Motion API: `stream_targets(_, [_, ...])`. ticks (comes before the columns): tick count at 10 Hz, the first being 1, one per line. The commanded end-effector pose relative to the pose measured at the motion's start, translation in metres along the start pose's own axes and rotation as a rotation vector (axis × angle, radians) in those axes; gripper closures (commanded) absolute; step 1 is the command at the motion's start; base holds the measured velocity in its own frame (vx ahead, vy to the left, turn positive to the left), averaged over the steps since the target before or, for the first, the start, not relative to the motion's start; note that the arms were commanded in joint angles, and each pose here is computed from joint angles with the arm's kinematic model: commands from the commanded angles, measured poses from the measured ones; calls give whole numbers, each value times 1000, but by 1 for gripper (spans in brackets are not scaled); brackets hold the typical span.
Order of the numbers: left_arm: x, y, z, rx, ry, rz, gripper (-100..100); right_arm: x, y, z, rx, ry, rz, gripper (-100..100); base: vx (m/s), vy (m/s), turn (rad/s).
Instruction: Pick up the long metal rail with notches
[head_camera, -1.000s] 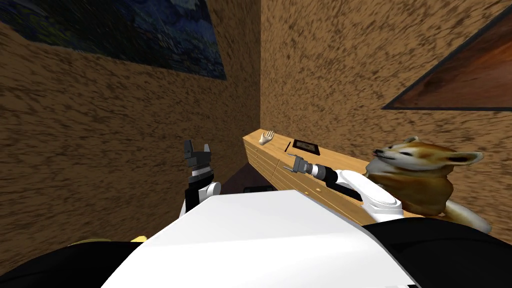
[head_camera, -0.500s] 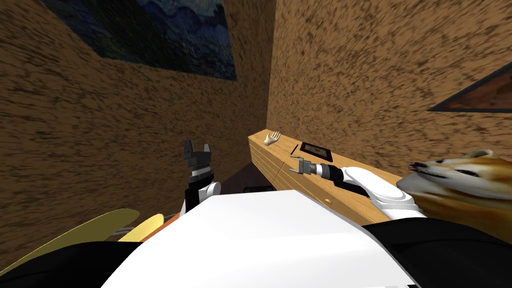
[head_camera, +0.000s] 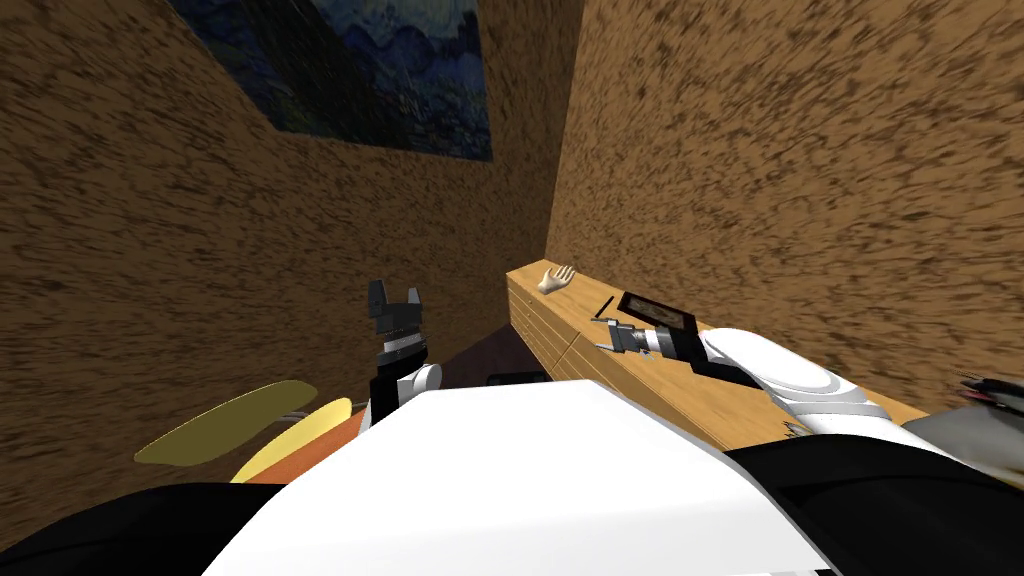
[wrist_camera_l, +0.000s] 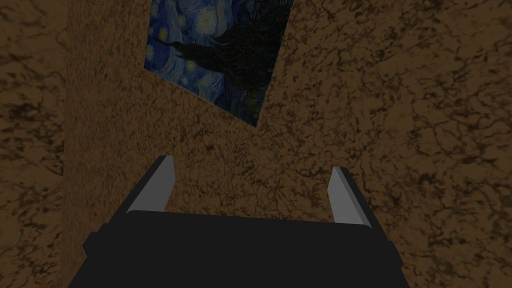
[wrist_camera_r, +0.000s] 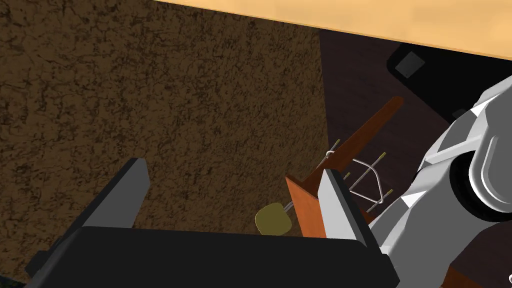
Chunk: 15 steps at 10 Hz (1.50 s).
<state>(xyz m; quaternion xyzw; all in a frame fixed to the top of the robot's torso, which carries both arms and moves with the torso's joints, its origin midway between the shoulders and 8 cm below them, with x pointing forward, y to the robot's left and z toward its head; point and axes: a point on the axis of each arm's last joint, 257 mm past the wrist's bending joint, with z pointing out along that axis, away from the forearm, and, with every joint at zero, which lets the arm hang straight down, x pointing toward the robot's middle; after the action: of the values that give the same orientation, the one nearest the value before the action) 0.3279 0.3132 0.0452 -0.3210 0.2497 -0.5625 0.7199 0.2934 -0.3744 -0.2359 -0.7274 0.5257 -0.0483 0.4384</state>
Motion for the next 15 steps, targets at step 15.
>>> stream_targets(15, [0, 0, 0, 0, 0, 0, 0, 157, 121, -144, -560, 398, -35, -100, 54, -28, 180])
